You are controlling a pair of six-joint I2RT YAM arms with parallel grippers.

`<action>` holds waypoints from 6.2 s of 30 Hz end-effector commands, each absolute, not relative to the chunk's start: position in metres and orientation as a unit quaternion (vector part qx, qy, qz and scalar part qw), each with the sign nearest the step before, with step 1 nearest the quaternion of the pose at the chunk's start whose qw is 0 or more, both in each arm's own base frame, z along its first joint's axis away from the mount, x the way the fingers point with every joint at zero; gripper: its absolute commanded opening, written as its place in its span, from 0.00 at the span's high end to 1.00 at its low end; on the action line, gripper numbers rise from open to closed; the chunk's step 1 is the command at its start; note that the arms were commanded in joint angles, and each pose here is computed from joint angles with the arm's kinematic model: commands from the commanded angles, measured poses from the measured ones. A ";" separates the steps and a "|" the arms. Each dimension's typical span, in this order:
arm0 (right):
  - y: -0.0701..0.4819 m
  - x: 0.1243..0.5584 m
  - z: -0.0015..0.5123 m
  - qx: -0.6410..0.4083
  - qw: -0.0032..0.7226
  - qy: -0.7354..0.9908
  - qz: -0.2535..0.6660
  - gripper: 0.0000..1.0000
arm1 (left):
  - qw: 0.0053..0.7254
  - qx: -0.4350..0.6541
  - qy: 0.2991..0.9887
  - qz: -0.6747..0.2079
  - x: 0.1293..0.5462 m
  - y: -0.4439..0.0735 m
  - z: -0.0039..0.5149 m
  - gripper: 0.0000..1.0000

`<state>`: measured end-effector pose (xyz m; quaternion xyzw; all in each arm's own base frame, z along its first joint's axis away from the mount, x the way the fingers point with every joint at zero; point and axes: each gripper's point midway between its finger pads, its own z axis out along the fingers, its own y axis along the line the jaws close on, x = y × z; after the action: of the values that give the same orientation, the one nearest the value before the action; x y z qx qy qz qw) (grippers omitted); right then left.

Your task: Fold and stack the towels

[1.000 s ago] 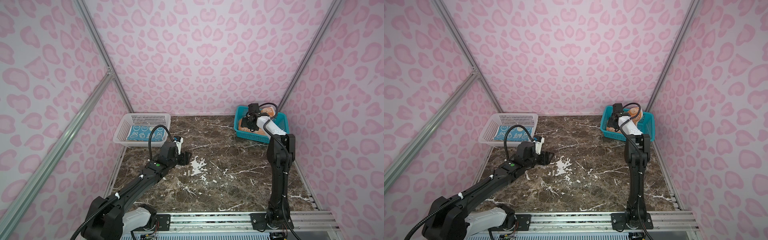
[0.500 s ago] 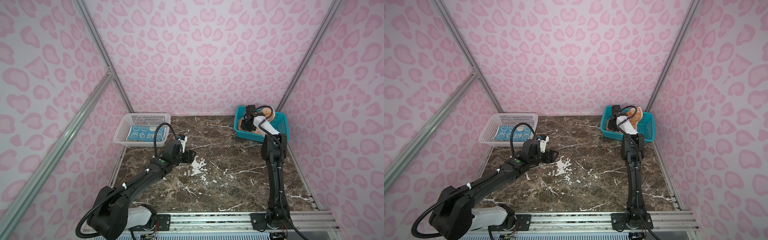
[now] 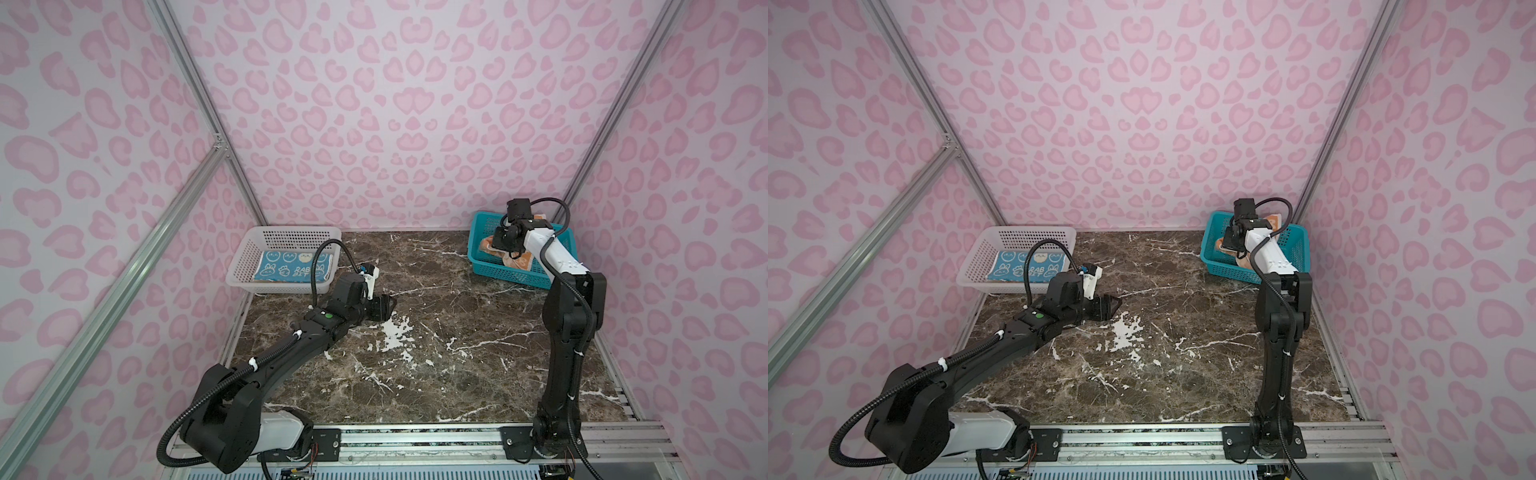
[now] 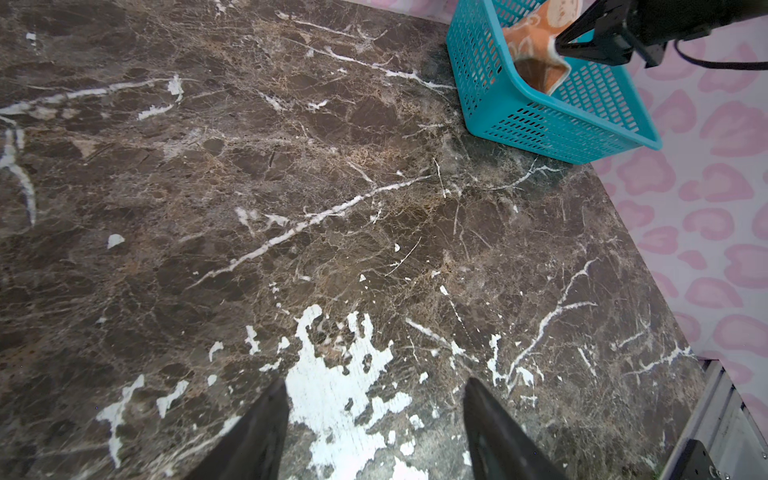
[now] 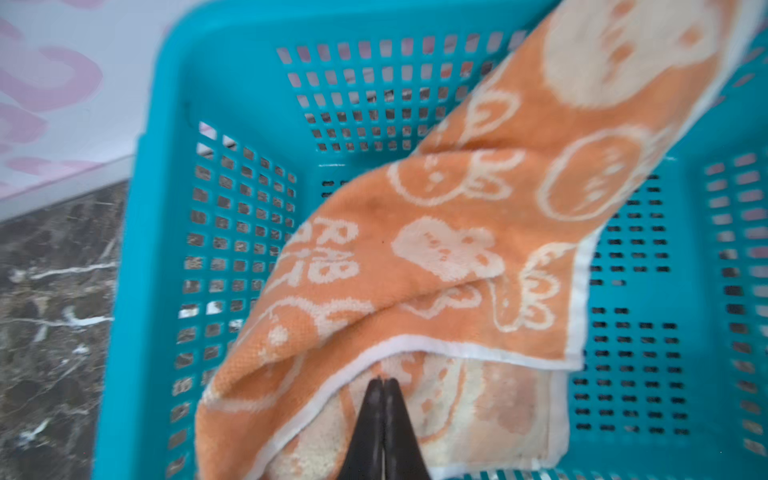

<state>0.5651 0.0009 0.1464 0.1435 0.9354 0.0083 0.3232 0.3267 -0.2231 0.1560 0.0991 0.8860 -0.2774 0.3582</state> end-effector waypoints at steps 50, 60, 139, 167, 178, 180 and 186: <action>0.026 0.577 0.062 0.117 0.255 0.955 0.093 0.10 | 0.355 0.111 0.884 -0.282 0.340 -0.239 0.160 0.32; -0.004 0.568 0.020 0.140 0.170 0.975 -0.004 0.22 | 0.352 0.111 0.886 -0.281 0.341 -0.240 0.157 0.32; 0.138 0.393 0.117 -0.043 0.233 0.968 0.078 0.35 | 0.422 0.089 0.881 -0.196 0.332 -0.189 0.179 0.31; 0.303 0.337 0.058 -0.099 0.246 0.962 0.062 0.38 | 0.413 0.009 0.893 -0.177 0.336 -0.142 0.168 0.30; 0.288 0.344 0.023 -0.101 0.208 0.972 -0.028 0.50 | 0.406 0.005 0.897 -0.174 0.337 -0.138 0.162 0.30; 0.286 0.342 0.018 -0.102 0.199 0.974 -0.036 0.52 | 0.405 0.005 0.897 -0.176 0.338 -0.139 0.161 0.30; 0.278 0.339 0.005 -0.112 0.183 0.975 -0.057 0.65 | 0.402 0.003 0.898 -0.178 0.338 -0.139 0.158 0.30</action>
<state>0.3481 0.2938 0.0193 -0.0995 0.9720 -0.0208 0.2118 0.3379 -0.1387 0.1592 0.0073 0.8986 -0.1728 0.4032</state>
